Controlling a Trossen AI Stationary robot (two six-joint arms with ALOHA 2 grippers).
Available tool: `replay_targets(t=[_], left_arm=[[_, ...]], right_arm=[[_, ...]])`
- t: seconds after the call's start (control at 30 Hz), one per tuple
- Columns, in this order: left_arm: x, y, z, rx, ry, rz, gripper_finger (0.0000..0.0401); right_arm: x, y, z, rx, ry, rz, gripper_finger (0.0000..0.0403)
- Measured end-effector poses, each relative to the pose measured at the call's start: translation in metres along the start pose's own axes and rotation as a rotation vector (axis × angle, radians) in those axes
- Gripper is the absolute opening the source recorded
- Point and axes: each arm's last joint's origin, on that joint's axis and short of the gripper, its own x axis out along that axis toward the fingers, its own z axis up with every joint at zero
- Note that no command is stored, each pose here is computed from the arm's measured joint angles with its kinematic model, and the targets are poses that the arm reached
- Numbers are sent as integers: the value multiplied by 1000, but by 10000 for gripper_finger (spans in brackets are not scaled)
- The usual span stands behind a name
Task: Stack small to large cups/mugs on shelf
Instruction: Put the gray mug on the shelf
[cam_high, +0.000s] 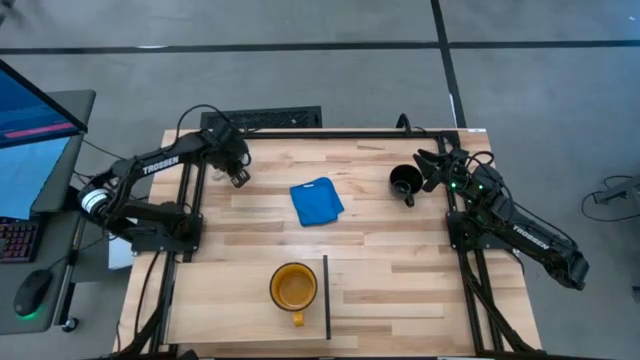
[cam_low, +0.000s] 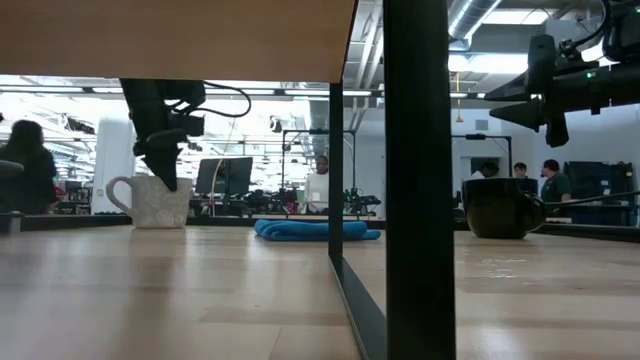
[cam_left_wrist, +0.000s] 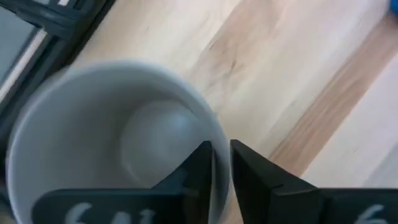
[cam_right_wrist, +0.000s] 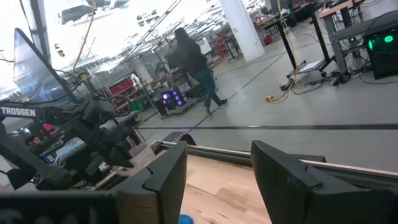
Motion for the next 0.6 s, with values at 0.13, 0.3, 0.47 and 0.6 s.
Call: replay_targets(t=[0.13, 0.3, 0.47, 0.6], left_arm=[[0, -5, 4, -38, -32, -31, 30], [-5, -10, 12, -24, -59, -36, 29], [-11, -10, 20, -11, -107, -41, 34], [-11, -10, 20, -14, -103, -43, 25]], right_arm=[[0, 0, 0, 0, 0, 0, 202], [0, 0, 0, 0, 0, 0, 202], [0, 0, -1, 1, 5, -2, 202], [0, -1, -1, 1, 11, -5, 202]])
